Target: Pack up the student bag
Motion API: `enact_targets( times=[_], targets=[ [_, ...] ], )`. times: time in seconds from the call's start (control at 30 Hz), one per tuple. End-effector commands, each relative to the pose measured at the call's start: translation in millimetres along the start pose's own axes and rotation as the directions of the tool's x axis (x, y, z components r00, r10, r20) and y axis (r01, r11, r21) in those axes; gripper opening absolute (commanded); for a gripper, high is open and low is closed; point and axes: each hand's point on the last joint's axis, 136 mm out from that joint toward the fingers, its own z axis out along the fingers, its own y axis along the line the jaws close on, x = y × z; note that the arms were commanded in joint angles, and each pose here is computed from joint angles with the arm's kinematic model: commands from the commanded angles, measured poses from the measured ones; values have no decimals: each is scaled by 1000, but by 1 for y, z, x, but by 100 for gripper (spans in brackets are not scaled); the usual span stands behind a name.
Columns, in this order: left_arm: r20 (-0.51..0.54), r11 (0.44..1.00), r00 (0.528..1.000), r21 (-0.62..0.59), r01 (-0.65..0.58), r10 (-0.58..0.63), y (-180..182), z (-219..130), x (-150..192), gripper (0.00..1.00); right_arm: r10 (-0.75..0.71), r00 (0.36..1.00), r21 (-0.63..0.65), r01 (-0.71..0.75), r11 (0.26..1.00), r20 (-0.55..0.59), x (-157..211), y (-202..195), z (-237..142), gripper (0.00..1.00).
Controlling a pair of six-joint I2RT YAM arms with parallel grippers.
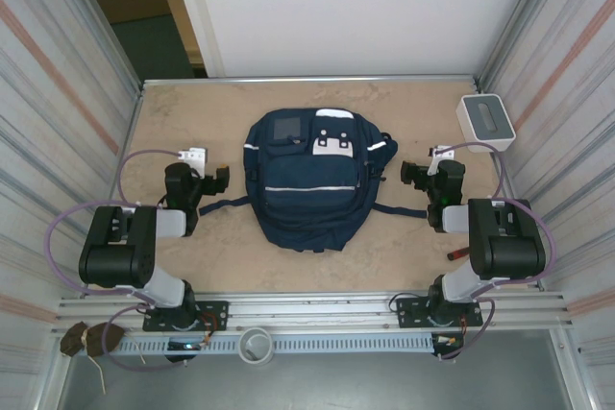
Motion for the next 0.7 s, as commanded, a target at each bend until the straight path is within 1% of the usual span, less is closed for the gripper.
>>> enact_targets(
  times=[0.0, 0.67],
  targets=[
    [28, 1000, 1000, 4, 10, -10, 0, 0, -11, 99, 24, 1000, 2, -24, 1000, 17, -8, -2, 2, 99],
    [29, 1000, 1000, 5, 10, -10, 0, 0, -11, 99, 23, 1000, -2, -23, 1000, 18, -9, -1, 1, 99]
  ],
)
